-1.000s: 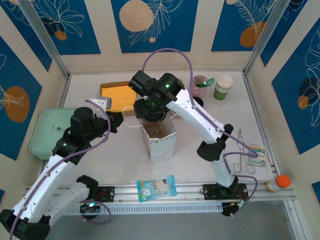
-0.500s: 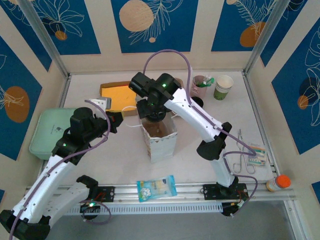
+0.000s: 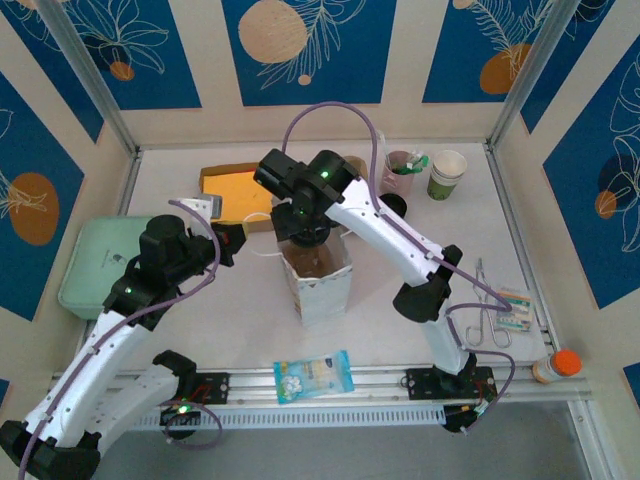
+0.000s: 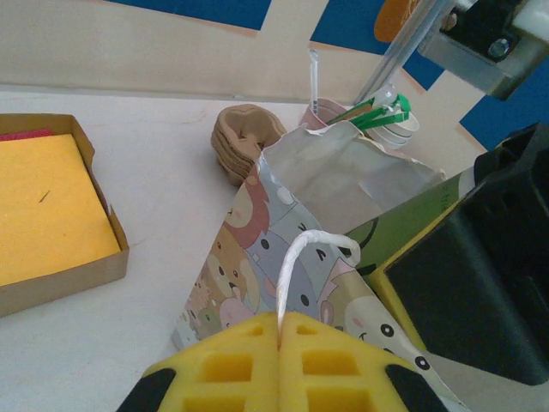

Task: Pack the takeout coffee

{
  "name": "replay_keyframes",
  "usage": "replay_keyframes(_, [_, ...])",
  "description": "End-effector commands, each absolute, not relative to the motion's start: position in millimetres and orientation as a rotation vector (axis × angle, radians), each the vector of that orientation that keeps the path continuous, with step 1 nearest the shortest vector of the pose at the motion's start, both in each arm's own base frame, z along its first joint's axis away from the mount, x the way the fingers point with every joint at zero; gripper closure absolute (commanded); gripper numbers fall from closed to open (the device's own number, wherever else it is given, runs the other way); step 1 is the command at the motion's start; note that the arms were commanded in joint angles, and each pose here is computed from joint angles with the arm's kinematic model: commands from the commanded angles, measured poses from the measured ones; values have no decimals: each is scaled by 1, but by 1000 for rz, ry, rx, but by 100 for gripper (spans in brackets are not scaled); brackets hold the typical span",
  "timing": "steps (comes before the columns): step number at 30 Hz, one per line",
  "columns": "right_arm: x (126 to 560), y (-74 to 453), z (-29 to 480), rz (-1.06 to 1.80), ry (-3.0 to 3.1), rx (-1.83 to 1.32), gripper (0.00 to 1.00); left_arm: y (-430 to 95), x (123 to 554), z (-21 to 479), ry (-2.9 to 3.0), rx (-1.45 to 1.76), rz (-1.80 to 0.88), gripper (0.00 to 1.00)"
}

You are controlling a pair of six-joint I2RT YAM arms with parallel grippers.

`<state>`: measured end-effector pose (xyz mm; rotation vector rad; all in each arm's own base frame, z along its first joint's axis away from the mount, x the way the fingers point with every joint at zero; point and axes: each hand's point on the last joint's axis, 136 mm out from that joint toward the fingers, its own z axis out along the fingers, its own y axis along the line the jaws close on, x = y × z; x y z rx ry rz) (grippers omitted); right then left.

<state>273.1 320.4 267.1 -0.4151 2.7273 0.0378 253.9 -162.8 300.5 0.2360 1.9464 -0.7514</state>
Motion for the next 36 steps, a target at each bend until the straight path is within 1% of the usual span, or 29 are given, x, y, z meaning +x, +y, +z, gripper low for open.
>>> replay_keyframes(1, [254, 281, 256, -157, 2840, -415, 53, -163, 249, 310, 1916, 247, -760, 100])
replay_keyframes(7, [260, 259, 260, -217, 2827, -359, 53, -157, 248, 313, 1906, 242, -726, 100])
replay_keyframes(11, [261, 260, 266, -199, 2810, -363, 54, -157, 249, 315, 1901, 240, -721, 100])
replay_keyframes(22, [241, 316, 241, -35, 2876, -508, 55, -162, 251, 315, 1904, 243, -748, 100])
replay_keyframes(30, [251, 284, 228, -194, 2909, -396, 55, -160, 249, 318, 1893, 241, -752, 100])
replay_keyframes(36, [248, 275, 224, -174, 2930, -357, 55, -162, 248, 320, 1884, 243, -764, 100])
